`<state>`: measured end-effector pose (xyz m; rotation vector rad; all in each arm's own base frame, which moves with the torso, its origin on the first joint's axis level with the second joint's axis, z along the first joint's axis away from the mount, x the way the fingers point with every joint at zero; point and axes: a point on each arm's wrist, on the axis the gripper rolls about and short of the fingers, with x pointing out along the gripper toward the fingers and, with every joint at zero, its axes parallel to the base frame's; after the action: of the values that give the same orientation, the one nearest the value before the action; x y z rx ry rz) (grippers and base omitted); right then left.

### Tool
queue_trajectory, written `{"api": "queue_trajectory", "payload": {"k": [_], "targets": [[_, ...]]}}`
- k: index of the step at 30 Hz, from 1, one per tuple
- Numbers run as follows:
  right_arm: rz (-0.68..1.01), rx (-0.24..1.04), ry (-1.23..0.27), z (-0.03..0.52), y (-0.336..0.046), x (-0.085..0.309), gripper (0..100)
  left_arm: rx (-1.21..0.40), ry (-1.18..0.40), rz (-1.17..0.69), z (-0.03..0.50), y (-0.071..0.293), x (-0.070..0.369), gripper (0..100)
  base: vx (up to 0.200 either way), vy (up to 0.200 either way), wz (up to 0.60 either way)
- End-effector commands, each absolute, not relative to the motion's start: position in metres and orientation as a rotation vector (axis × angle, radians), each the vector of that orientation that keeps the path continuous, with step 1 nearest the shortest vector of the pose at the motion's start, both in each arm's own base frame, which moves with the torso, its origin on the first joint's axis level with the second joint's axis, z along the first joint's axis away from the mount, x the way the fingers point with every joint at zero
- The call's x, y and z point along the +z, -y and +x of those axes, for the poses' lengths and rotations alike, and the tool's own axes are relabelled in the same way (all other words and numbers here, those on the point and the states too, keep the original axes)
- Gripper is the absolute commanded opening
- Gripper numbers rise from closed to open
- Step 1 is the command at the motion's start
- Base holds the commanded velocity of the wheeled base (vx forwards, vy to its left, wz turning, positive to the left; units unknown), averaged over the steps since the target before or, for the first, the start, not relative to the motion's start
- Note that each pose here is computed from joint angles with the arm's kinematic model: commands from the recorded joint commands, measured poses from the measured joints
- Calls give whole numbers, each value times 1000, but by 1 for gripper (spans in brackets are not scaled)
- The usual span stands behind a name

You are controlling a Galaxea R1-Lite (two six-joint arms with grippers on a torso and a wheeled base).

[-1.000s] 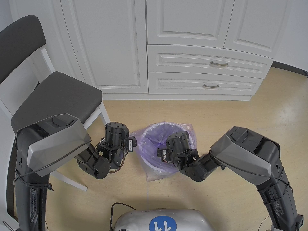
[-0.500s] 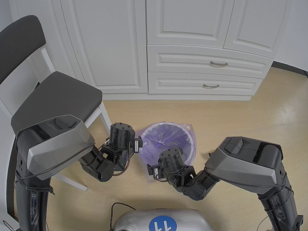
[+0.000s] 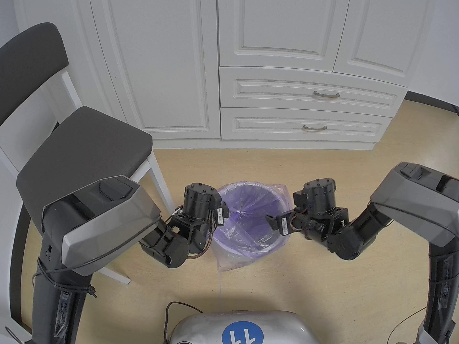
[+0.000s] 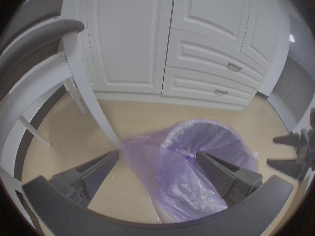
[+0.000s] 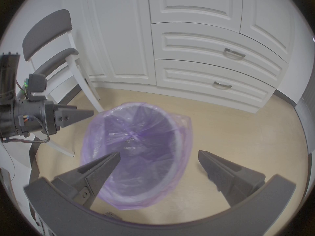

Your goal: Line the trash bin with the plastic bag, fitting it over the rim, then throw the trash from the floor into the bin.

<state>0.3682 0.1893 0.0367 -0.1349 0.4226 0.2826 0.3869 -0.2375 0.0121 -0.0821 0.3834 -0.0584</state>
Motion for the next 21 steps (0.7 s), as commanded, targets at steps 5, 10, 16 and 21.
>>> {"api": "queue_trajectory", "payload": {"k": [5,10,16,21], "targets": [[-163,201,-448,399,-141,30,100,-3,-518,-155,420,262,37,100,0,0,0],[-162,161,-482,411,-127,30,100,26,-618,-140,433,281,29,100,0,0,0],[-170,140,-523,418,-118,18,100,45,-738,-53,431,289,2,100,0,0,0],[-176,135,-550,420,-115,16,100,64,-803,-8,428,287,-17,100,0,0,0]]}}
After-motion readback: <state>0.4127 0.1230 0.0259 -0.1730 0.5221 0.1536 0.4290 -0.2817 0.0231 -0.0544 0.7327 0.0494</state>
